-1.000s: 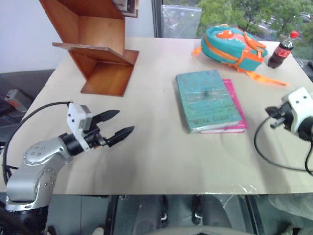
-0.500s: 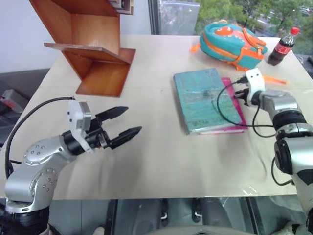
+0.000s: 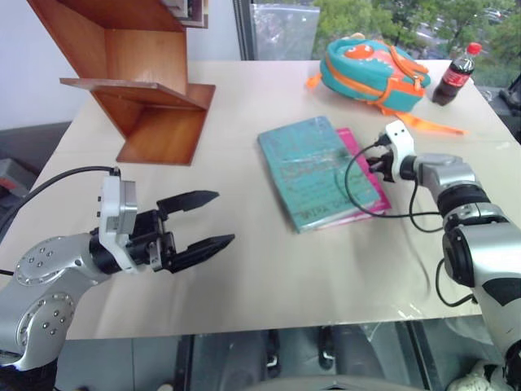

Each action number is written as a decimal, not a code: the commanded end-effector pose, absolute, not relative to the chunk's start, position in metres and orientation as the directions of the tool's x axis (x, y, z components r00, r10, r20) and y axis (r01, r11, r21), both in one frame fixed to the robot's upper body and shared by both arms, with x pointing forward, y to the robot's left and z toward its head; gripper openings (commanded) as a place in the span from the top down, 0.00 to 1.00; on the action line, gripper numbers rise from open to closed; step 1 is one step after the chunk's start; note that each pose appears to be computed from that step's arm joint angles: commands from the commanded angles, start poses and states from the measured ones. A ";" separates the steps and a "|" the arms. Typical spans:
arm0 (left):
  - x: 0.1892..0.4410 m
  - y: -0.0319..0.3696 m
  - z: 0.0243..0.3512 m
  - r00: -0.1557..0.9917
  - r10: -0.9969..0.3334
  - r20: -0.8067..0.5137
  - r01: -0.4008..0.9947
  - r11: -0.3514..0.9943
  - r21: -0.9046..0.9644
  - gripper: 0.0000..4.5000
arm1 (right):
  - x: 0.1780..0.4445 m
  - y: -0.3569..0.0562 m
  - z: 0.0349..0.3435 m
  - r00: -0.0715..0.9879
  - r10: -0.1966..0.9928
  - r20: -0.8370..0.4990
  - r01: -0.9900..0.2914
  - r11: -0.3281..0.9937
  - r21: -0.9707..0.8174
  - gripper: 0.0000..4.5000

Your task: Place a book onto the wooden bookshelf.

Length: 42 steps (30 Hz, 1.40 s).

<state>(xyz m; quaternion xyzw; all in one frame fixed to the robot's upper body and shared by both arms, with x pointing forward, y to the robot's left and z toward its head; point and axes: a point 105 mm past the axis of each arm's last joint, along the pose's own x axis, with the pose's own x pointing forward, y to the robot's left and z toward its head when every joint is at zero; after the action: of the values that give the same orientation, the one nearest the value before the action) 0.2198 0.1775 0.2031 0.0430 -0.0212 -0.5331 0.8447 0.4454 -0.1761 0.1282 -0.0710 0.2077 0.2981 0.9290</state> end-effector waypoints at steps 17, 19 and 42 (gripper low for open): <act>0.266 0.187 0.166 0.658 -0.748 -0.091 0.724 0.661 -0.195 0.00 | 0.306 -0.242 0.206 0.774 0.587 -0.238 -0.632 0.698 -0.335 0.23; 0.274 0.182 0.154 0.635 -0.760 -0.136 0.683 0.636 -0.360 0.00 | 0.263 -0.211 0.223 0.694 0.701 -0.164 -0.710 0.628 -0.320 0.03; 0.373 0.078 0.137 0.563 -0.825 -0.040 0.313 0.258 -0.914 0.00 | 0.194 -0.142 0.221 0.686 0.723 -0.085 -0.700 0.624 -0.348 0.03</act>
<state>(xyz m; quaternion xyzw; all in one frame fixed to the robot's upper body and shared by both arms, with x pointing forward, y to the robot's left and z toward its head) 0.3671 0.0817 0.1319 -0.4679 0.2787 -0.3824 0.7464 0.1975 -0.1476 0.2144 -0.1702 -0.0091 0.3927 0.9037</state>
